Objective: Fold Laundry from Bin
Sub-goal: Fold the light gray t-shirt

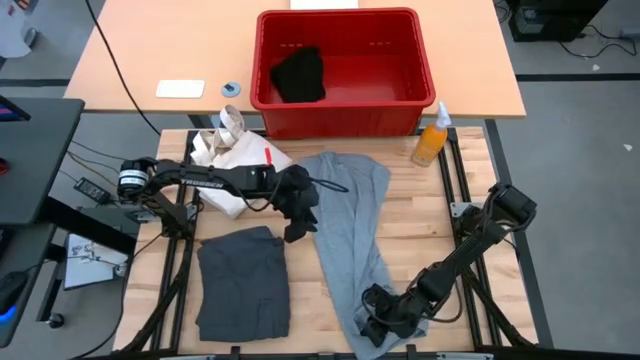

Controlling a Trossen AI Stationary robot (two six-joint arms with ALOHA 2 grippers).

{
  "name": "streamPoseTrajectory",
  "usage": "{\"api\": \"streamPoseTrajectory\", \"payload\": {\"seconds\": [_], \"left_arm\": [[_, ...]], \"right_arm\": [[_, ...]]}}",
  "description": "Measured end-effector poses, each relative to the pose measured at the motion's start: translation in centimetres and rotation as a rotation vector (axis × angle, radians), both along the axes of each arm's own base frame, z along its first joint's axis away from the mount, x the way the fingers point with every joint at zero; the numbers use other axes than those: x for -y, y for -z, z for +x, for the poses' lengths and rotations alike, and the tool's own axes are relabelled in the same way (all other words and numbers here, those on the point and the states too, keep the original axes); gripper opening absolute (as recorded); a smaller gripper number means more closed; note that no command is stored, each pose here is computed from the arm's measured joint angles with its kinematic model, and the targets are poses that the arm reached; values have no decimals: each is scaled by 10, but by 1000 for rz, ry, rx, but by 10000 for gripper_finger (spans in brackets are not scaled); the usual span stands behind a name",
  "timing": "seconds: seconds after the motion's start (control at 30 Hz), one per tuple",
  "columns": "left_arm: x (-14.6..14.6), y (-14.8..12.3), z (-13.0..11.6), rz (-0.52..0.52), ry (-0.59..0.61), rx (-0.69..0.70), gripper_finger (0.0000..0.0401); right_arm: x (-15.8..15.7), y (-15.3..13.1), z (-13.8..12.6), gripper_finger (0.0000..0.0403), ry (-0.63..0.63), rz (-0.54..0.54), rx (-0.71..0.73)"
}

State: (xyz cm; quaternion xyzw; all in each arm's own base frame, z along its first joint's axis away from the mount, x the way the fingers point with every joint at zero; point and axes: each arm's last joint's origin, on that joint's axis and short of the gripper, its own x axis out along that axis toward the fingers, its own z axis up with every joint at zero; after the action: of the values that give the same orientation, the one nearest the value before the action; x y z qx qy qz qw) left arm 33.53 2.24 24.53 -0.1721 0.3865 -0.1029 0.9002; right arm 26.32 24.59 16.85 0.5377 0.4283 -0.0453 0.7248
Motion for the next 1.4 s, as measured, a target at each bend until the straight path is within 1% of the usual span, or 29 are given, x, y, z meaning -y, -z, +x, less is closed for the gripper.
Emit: {"api": "streamPoseTrajectory", "payload": {"seconds": [0.1, 0.17, 0.27, 0.33, 0.43, 0.57, 0.63, 0.7, 0.83, 0.93, 1.03, 1.1, 1.17, 1.27, 1.4], "left_arm": [[2, -2, 3, 27, -20, 37, 139], [2, -4, 5, 53, -61, 54, 139], [0, -8, 9, 47, -99, 106, 139], [-3, -7, 13, 28, -124, 124, 139], [-6, 3, 19, -22, -173, 92, 139], [-7, 18, 27, -28, -177, 64, 139], [-8, 21, 36, -22, -181, 59, 139], [-9, 20, 49, -9, -186, 64, 139], [-17, 10, 88, 60, -193, 98, 139], [-30, 8, 118, 104, -195, 96, 139], [-54, 12, 142, 126, -255, 78, 139], [-72, 14, 155, 151, -299, 99, 139], [-89, 16, 166, 199, -322, 131, 139], [-113, 19, 179, 254, -341, 169, 139], [-133, 30, 191, 260, -372, 183, 143]], "right_arm": [[5, -12, -7, 136, 10, 36, -52], [9, -19, -14, 137, 28, 63, -127], [14, -26, -28, 135, 79, 77, -240], [16, -31, -40, 135, 116, 58, -285], [21, -37, -59, 135, 197, -5, -333], [29, -46, -83, 134, 340, -62, -379], [32, -50, -89, 134, 359, -78, -372], [36, -53, -88, 134, 358, -80, -375], [46, -54, -89, 134, 361, -144, -407], [54, -58, -96, 134, 354, -181, -441], [66, -69, -101, 134, 353, -209, -420], [74, -78, -106, 134, 338, -227, -396], [82, -84, -113, 134, 336, -250, -394], [95, -93, -122, 134, 401, -271, -374], [106, -101, -128, 134, 448, -269, -345]]}}
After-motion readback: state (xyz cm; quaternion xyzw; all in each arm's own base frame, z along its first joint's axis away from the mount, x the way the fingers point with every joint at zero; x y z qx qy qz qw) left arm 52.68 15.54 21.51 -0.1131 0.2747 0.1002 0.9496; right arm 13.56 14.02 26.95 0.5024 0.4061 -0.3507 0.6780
